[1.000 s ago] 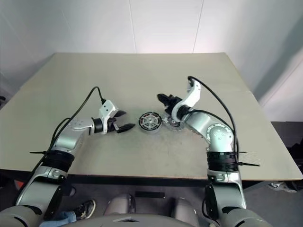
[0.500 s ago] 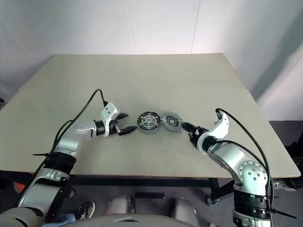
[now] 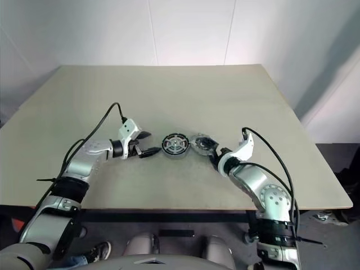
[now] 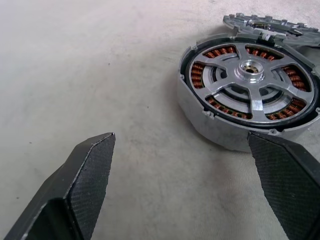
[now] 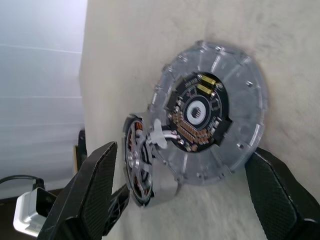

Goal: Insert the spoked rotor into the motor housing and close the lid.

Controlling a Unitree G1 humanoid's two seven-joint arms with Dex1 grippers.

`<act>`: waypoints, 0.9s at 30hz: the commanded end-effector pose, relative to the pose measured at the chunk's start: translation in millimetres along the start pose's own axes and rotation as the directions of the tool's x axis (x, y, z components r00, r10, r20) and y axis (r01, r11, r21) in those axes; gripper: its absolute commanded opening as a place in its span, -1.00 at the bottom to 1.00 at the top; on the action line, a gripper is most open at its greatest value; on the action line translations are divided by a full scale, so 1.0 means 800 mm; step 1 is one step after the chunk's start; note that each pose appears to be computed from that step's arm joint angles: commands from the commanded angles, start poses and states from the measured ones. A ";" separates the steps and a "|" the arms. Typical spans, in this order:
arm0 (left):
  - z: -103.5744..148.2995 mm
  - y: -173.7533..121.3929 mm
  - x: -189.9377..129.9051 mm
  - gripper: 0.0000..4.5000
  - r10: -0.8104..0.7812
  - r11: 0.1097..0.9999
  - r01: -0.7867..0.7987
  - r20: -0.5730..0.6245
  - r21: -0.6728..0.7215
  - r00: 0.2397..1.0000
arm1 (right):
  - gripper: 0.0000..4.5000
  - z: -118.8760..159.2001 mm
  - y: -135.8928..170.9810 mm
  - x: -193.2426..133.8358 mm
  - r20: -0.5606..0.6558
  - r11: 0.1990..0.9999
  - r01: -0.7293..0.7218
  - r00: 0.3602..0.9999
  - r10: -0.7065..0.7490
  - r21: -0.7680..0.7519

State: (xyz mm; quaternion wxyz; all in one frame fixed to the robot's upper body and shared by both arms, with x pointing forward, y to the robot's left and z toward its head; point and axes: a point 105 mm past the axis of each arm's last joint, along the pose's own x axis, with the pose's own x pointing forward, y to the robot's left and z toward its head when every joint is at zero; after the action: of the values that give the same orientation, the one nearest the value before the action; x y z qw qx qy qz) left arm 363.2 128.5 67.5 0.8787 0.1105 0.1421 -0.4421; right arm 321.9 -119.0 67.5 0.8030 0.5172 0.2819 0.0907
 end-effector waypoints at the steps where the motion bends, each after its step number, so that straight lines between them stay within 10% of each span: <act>1: 0.018 0.008 -0.005 1.00 0.015 0.999 -0.016 0.031 0.051 0.999 | 0.98 -0.004 0.004 0.024 0.007 0.997 -0.054 0.998 0.054 -0.046; 11: 0.017 0.011 -0.007 1.00 0.027 0.998 -0.029 0.032 0.049 0.999 | 0.98 0.002 0.069 0.034 -0.038 0.939 -0.309 0.951 0.307 -0.148; 18: 0.014 0.011 -0.005 1.00 0.030 0.998 -0.031 0.033 0.047 0.999 | 0.98 -0.044 0.160 -0.001 -0.267 0.704 -0.575 0.818 0.510 -0.416; 27: 0.015 0.012 -0.005 1.00 0.031 0.998 -0.033 0.040 0.047 0.999 | 0.98 -0.047 0.151 0.011 -0.281 0.572 -0.505 0.854 0.437 -0.647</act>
State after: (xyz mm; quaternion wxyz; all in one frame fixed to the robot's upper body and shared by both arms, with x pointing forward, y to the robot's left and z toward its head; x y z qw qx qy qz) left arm 364.3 132.1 63.9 0.8812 0.1126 0.1411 -0.4368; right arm 323.5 -29.2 145.8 0.8570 0.2567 0.1556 0.4188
